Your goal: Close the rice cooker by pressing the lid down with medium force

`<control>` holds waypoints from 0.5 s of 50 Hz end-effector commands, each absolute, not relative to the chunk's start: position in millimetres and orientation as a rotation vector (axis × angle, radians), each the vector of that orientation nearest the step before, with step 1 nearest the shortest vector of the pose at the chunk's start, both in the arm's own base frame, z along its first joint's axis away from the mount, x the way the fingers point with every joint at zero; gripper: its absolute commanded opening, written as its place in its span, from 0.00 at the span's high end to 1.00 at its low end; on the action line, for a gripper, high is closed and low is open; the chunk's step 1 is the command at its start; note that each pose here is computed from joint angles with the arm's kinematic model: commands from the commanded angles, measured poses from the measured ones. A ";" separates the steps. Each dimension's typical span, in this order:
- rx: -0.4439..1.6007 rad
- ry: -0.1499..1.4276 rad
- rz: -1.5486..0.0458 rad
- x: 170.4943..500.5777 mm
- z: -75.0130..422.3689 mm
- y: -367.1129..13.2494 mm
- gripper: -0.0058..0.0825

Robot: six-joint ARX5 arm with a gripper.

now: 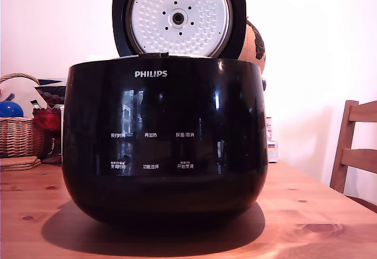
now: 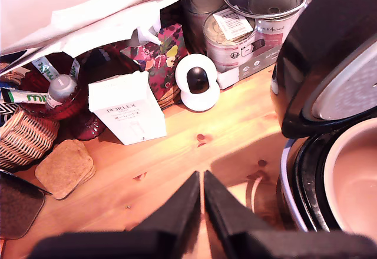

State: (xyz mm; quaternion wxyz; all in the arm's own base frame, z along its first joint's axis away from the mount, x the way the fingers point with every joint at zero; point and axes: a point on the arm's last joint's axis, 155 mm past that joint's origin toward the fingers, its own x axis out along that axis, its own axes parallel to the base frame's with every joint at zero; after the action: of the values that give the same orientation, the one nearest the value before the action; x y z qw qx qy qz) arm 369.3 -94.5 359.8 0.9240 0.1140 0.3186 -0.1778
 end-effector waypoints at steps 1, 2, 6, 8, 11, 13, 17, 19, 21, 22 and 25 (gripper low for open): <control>0.220 0.683 -0.355 371.4 351.5 -88.6 0.96; 0.220 0.683 -0.355 371.4 351.5 -88.6 0.96; 0.220 0.683 -0.355 371.4 351.5 -88.7 0.96; 0.220 0.682 -0.355 371.5 351.6 -88.7 0.96; 0.220 0.682 -0.355 371.6 351.7 -88.6 0.96; 0.220 0.682 -0.355 371.6 351.7 -88.6 0.96; 0.220 0.679 -0.355 372.0 352.2 -88.7 0.96; 0.220 0.668 -0.354 373.8 354.3 -89.0 0.96; 0.221 0.648 -0.352 376.8 358.0 -89.5 0.96; 0.220 0.633 -0.351 379.2 361.0 -89.9 0.96; 0.220 0.583 -0.348 386.4 371.0 -91.3 0.96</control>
State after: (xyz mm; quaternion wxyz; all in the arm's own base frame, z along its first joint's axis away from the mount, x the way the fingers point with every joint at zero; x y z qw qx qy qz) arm 378.4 -90.0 369.9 0.9335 0.1099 0.2956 -0.1707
